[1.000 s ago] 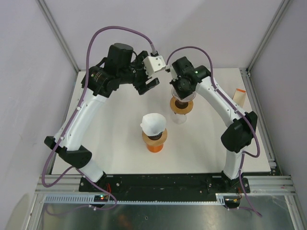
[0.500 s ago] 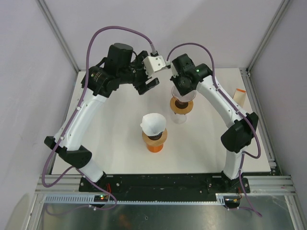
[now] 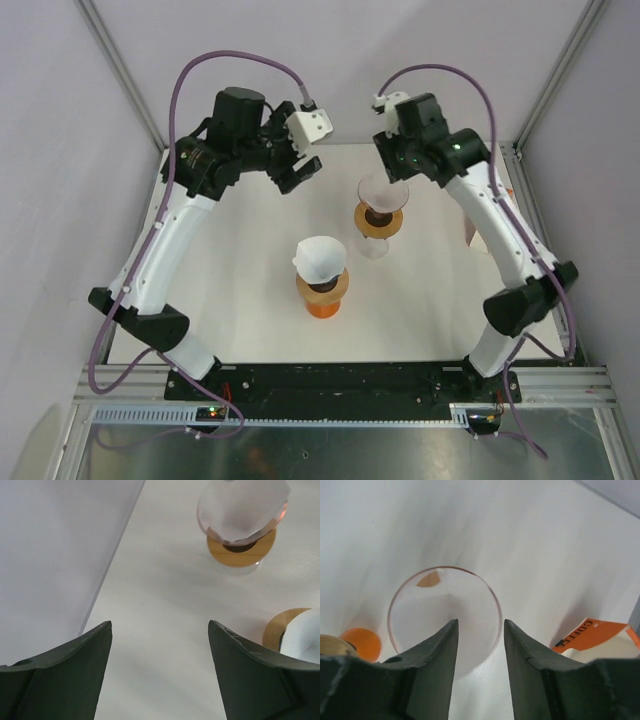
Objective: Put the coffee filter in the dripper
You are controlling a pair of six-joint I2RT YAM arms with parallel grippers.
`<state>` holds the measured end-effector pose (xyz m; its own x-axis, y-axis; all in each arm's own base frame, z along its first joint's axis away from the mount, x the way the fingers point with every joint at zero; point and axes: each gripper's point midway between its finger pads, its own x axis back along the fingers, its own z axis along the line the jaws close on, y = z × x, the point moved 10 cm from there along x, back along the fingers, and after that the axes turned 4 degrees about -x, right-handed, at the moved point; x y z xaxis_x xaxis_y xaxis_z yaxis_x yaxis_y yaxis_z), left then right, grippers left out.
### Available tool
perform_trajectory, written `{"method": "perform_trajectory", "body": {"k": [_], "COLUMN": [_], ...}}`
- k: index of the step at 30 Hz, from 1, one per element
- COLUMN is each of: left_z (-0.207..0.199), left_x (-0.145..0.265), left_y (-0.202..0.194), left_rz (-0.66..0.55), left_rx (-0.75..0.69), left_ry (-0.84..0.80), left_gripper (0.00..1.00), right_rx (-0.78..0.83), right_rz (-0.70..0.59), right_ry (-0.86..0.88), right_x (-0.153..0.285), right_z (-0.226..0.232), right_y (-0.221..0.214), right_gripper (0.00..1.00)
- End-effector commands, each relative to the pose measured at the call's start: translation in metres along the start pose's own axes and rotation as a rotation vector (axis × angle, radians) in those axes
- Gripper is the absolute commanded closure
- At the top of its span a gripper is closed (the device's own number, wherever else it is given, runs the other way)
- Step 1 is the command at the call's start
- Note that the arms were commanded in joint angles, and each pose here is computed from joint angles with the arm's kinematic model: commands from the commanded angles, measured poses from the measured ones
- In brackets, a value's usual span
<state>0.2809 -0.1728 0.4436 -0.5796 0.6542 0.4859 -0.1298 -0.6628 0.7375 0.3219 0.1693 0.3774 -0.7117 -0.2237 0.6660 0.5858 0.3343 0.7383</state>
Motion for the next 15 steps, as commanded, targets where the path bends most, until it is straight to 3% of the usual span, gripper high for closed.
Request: {"method": "perform_trajectory", "body": {"k": [1,4,11,15], "left_z": [0.017,0.028,0.055,0.044], "left_x": [0.024,0.025,0.032,0.020], "left_y": [-0.012,-0.032,-0.081,-0.133], "left_rz": [-0.016,0.012,-0.011,-0.023], "left_rx": [0.084,0.129,0.324,0.393], "left_ry": [0.089,0.144,0.376,0.521], "left_gripper": [0.17,0.15,0.01,0.00], "right_rx": [-0.099,-0.182,-0.425,-0.467], "right_rz": [-0.262,-0.370,-0.498,-0.495], "right_ry": [-0.003,0.004,-0.125,-0.189], "right_x": [0.053,0.071,0.072,0.061], "right_z": [-0.031,-0.055,-0.116,-0.128], "right_y": [0.011,0.003,-0.049,-0.075], "right_gripper": [0.50,0.42,0.05,0.01]}}
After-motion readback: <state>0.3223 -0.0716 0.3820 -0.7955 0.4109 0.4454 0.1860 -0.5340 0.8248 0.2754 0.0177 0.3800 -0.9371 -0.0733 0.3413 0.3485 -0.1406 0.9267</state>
